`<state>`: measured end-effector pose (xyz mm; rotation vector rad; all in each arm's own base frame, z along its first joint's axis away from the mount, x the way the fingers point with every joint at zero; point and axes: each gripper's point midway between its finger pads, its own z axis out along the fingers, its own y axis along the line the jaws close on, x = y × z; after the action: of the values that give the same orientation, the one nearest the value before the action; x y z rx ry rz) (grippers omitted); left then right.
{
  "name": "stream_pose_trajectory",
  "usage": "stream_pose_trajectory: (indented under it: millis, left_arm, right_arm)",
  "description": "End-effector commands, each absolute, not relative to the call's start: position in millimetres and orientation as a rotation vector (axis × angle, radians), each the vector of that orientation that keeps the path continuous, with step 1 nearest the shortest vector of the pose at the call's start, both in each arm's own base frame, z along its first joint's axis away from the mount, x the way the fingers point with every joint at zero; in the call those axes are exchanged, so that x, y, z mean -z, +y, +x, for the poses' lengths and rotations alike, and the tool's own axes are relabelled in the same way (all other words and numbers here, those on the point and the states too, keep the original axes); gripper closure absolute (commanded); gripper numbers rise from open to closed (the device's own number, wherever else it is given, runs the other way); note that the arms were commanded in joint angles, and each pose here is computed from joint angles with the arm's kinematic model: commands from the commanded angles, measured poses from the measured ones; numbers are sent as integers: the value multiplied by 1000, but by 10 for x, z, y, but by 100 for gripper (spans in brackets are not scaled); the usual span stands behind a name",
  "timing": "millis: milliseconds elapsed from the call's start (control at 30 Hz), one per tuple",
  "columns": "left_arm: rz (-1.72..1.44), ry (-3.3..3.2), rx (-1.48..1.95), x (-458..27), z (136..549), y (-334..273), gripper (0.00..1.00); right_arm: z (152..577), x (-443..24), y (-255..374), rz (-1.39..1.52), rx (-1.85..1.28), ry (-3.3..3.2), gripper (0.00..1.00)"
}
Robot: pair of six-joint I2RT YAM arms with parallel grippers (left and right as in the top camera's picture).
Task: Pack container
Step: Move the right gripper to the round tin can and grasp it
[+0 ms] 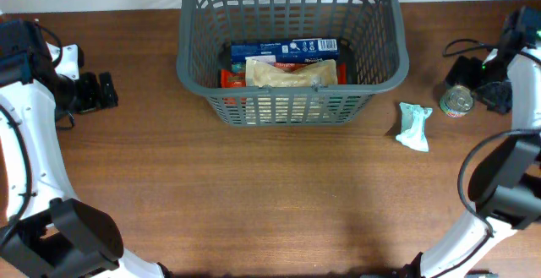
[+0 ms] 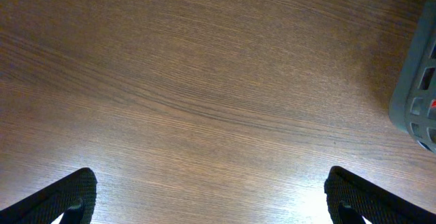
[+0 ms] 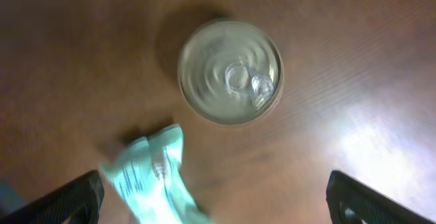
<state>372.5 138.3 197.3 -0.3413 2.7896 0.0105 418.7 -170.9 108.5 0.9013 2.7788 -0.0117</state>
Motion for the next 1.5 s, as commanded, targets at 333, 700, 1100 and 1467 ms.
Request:
stream_pose_trajectory:
  millis: [333,700,1100,1467]
  left_arm:
    - [-355,2773,1,-2026,3701,1370,1]
    - [-355,2773,1,-2026,3701,1370,1]
    - [-355,2773,1,-2026,3701,1370,1]
    - [-355,2773,1,-2026,3701,1370,1]
  right_arm:
    - [4539,-693,-1849,903,17,2719,1]
    - [4513,-256,-1909,958,36,2775,1]
    - [4485,-171,-1906,962,-23,2794,1]
    - [4725,-651,-1858,858,-130,2715,2]
